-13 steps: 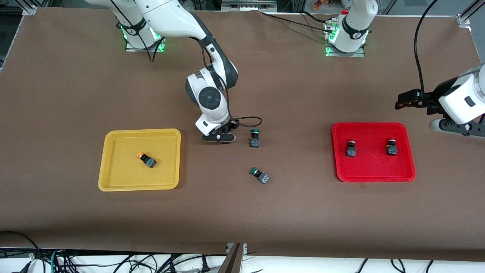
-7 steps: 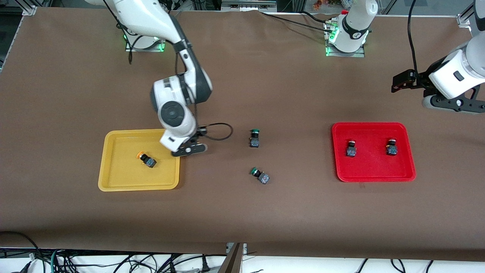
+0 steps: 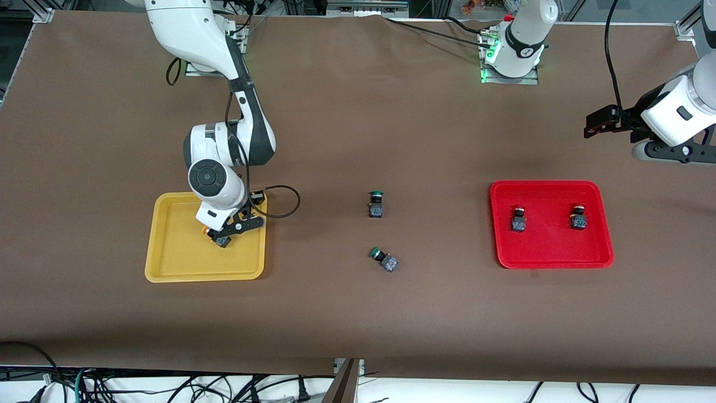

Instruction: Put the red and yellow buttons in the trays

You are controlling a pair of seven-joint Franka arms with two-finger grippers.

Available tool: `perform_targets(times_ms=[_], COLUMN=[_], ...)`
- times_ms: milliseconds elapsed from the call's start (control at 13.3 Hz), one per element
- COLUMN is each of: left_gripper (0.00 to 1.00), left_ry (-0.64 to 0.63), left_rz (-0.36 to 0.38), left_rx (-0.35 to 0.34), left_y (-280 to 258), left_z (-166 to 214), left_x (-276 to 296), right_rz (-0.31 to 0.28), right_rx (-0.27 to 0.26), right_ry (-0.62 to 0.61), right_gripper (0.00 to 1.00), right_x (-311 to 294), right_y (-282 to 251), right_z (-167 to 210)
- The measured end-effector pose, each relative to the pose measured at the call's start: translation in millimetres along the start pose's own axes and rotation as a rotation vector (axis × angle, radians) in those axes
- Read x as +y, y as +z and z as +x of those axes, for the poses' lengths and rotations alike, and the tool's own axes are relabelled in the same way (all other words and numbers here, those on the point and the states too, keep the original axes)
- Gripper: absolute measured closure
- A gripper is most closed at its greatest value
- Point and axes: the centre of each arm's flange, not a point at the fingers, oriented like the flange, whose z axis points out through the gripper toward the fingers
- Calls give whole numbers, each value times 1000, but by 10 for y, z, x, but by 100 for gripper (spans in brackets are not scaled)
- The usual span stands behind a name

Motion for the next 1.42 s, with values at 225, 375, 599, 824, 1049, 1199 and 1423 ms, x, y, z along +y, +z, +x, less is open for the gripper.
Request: perform_targets(times_ms=[225,375,599,824,1049,1199,1423], left_gripper=[0,0,0,0,0,0,0], left_ry=[0,0,-5,-4,3,6,6], left_rz=[0,0,-2,-2,-1,-2,-5], left_rx=[0,4,11,11,20,33,32], left_y=[3,1,2,10,-24,-76,-61], left_z=[3,12,40,61,73,104,171], left_x=[-1,-2,-33,-32,6,15,5], right_rz=[10,40,76,120,180,175,169], right_rx=[10,36,77,103,85,77,74], right_ry=[24,61,96,114,202,228,225], right_gripper=[44,24,0,0,0,0,0], right_x=[281,453,628,496,280,180,282], right_y=[16,-72,-326,-796,-1396,-1765,-2260], right_z=[15,69,147,165,6,-157,-429])
